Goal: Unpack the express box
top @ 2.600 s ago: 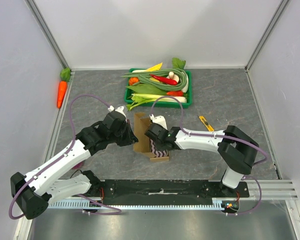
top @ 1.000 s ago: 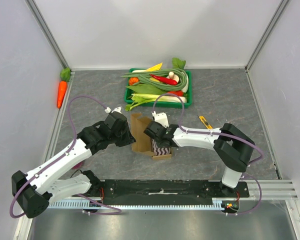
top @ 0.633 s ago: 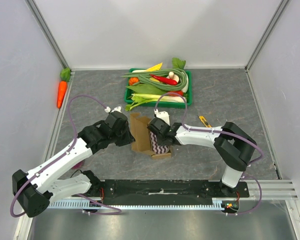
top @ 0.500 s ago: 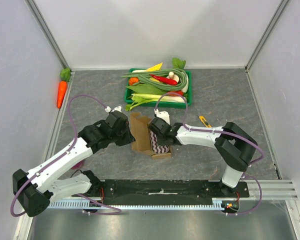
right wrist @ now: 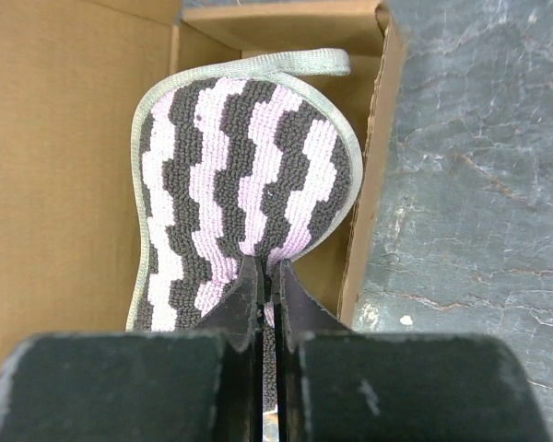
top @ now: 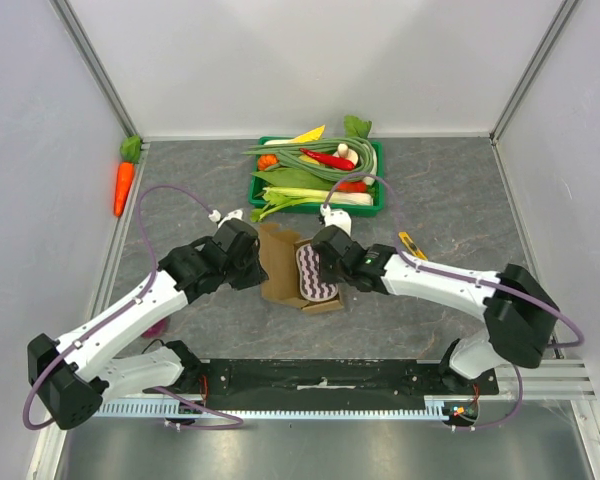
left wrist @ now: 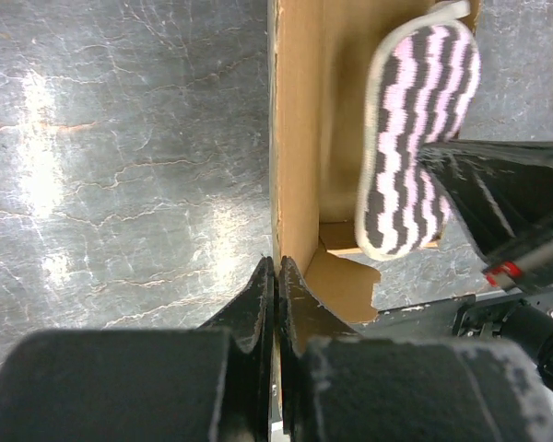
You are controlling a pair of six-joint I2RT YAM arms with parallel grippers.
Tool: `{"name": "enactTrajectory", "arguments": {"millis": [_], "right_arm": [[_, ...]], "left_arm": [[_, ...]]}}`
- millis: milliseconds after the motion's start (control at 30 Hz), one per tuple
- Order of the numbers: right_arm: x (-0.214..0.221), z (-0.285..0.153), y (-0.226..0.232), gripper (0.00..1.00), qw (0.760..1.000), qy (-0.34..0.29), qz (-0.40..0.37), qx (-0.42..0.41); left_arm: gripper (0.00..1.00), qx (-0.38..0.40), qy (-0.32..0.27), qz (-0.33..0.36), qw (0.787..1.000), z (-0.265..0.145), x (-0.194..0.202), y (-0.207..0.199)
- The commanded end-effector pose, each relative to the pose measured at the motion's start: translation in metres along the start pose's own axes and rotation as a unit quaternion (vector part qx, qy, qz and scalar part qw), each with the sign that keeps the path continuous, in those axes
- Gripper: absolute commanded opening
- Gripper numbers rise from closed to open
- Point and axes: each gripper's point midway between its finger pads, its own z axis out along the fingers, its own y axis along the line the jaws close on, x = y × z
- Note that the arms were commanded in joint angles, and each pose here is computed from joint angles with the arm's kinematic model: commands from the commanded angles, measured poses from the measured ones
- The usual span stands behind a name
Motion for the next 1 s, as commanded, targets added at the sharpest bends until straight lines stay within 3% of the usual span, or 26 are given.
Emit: {"name": "enactTrajectory", "arguments": {"millis": [0, 267, 400, 600, 767, 967], "right_arm": [[-0.024, -0.018, 0.002, 0.0, 0.999, -0.046, 0.012, -0.014], [-0.052, -0.048, 0.002, 0.0, 0.994, -0.096, 0.038, -0.037], [-0.066, -0.06, -0.032, 0.0, 0.991, -0.116, 0.061, 0.001], [-0.042, -0.045, -0.095, 0.0, 0.991, -0.085, 0.068, 0.074], [-0.019, -0.025, -0.119, 0.0, 0.991, -0.055, 0.052, 0.109], [0.001, 0.003, -0.121, 0.0, 0.993, -0.023, 0.042, 0.109]], "left_arm": [[0.02, -0.012, -0.033, 0.004, 0.999, -0.007, -0.019, -0.003], [0.02, -0.033, -0.043, 0.022, 0.998, -0.011, -0.027, 0.001], [0.02, -0.065, -0.061, 0.038, 0.995, -0.021, -0.036, 0.013], [0.02, -0.078, -0.068, 0.068, 0.992, -0.03, -0.044, 0.017], [0.04, -0.085, -0.046, 0.076, 0.992, -0.021, -0.038, 0.021], [0.2, -0.085, -0.04, 0.069, 0.993, -0.019, -0.034, 0.023]]}}
